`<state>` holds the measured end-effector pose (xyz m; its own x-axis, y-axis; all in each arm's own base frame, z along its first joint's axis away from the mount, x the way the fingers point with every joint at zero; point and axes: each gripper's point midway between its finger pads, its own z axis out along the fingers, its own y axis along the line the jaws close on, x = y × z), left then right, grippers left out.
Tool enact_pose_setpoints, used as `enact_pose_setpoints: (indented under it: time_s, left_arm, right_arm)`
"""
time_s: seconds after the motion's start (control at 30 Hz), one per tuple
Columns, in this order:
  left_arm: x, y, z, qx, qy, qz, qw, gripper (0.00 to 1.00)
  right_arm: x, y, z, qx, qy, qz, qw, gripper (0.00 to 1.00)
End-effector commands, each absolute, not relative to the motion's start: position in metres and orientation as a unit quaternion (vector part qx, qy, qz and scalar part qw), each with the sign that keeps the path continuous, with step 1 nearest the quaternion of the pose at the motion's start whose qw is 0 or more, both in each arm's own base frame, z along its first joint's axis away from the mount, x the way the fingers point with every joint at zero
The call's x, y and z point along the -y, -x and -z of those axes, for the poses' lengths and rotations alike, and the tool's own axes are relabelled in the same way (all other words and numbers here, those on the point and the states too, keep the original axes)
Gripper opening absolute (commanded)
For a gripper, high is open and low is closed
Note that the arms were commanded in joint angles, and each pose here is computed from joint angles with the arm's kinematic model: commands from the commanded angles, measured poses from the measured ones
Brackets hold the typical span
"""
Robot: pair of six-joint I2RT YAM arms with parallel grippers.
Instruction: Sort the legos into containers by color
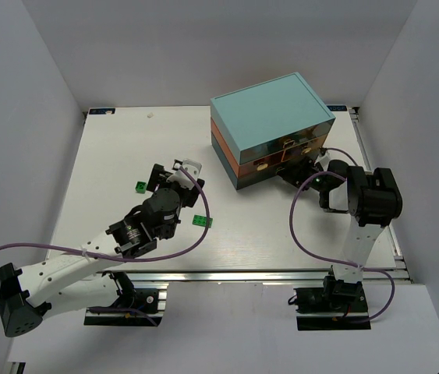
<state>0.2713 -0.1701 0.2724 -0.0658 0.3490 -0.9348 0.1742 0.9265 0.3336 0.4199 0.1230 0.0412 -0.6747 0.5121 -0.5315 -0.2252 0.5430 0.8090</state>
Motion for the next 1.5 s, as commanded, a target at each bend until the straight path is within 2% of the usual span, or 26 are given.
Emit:
enact_pose_setpoints:
  time_s: [0.0,0.27,0.63,0.93,1.0,1.33,1.47]
  left_arm:
    - [0.17,-0.271,-0.277,-0.724,-0.173,-0.063,0.665,0.86]
    - [0.17,-0.271,-0.277,-0.723,-0.173,-0.062,0.666,0.86]
    - [0.17,-0.271,-0.279,-0.722,-0.172,-0.06,0.668,0.86]
    - [0.17,-0.271,-0.278,-0.723,-0.173,-0.062,0.666,0.86]
    - [0.17,-0.271,-0.277,-0.723,-0.174,-0.064,0.665,0.86]
    - [0.17,-0.272,-0.276,-0.724,-0.174,-0.067,0.665,0.86]
    - [0.169,-0.272,-0.275,-0.724,-0.173,-0.068,0.664,0.86]
  right_arm:
    - [-0.128,-0.434,-0.066,-0.756,-0.081,-0.481,0.437,0.62]
    - [-0.133,-0.438,-0.073,-0.746,-0.085,-0.488,0.445,0.63]
    - [-0.138,-0.432,-0.084,-0.728,-0.086,-0.512,0.448,0.59]
    - [-0.137,-0.441,-0.08,-0.729,-0.096,-0.5,0.458,0.6]
    - [-0.134,-0.444,-0.079,-0.726,-0.099,-0.498,0.464,0.58]
    - [-0.136,-0.445,-0.074,-0.727,-0.098,-0.498,0.463,0.31]
    - [-0.135,-0.439,-0.073,-0.727,-0.097,-0.499,0.462,0.26]
